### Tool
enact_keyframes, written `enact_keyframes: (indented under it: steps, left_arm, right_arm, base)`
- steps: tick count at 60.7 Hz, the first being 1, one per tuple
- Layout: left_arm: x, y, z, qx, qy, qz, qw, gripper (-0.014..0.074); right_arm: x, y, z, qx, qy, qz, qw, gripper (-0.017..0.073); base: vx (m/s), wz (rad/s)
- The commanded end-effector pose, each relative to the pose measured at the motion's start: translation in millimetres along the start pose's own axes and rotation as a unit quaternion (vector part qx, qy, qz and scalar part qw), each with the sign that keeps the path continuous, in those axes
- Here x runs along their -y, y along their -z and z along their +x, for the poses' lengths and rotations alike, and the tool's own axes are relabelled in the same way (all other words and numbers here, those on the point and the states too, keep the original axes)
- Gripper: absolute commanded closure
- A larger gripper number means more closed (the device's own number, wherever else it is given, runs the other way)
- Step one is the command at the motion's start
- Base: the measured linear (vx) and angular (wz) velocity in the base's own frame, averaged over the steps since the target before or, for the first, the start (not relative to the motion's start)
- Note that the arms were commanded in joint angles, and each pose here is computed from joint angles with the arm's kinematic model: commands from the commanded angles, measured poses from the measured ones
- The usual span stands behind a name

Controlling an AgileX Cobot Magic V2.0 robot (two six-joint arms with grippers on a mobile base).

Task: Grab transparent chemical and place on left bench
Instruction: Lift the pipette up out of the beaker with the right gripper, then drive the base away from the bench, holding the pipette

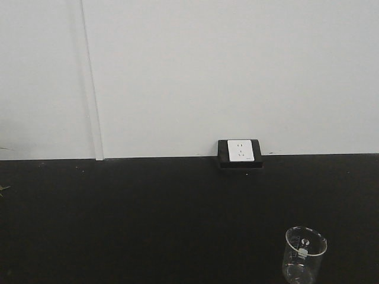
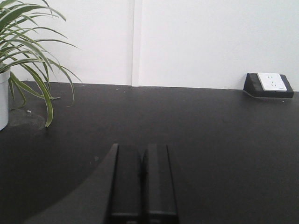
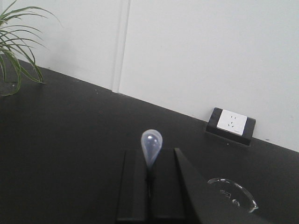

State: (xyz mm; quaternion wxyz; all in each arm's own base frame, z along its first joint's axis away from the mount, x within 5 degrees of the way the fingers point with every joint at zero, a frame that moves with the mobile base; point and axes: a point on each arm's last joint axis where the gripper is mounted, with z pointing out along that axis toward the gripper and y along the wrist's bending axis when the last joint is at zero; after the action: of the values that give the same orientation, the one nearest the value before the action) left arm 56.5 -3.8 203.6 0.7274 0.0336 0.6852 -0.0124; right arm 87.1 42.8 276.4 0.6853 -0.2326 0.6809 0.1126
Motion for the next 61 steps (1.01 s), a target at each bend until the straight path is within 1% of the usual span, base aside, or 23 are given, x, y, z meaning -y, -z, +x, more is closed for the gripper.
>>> enact_keyframes:
  steps: [1,37,61]
  left_arm:
    - [-0.1,1.3,-2.8,0.041,0.004,-0.001,0.999,0.0597]
    - [-0.1,1.3,-2.8,0.041,0.004,-0.001,0.999,0.0597]
    - [-0.1,1.3,-2.8,0.041,0.004,-0.001,0.999,0.0597]
  right_arm:
    - [3.5,-0.2,-10.5,0.017,-0.007,0.010,1.000,0.0563]
    - [3.5,-0.2,-10.5,0.017,-0.007,0.010,1.000,0.0563]
    - [3.4,-0.2,-10.5,0.017,-0.007,0.010,1.000,0.0563]
  base:
    - [0.00,0.00]
    - [-0.02,0.01]
    - [-0.19,0.01]
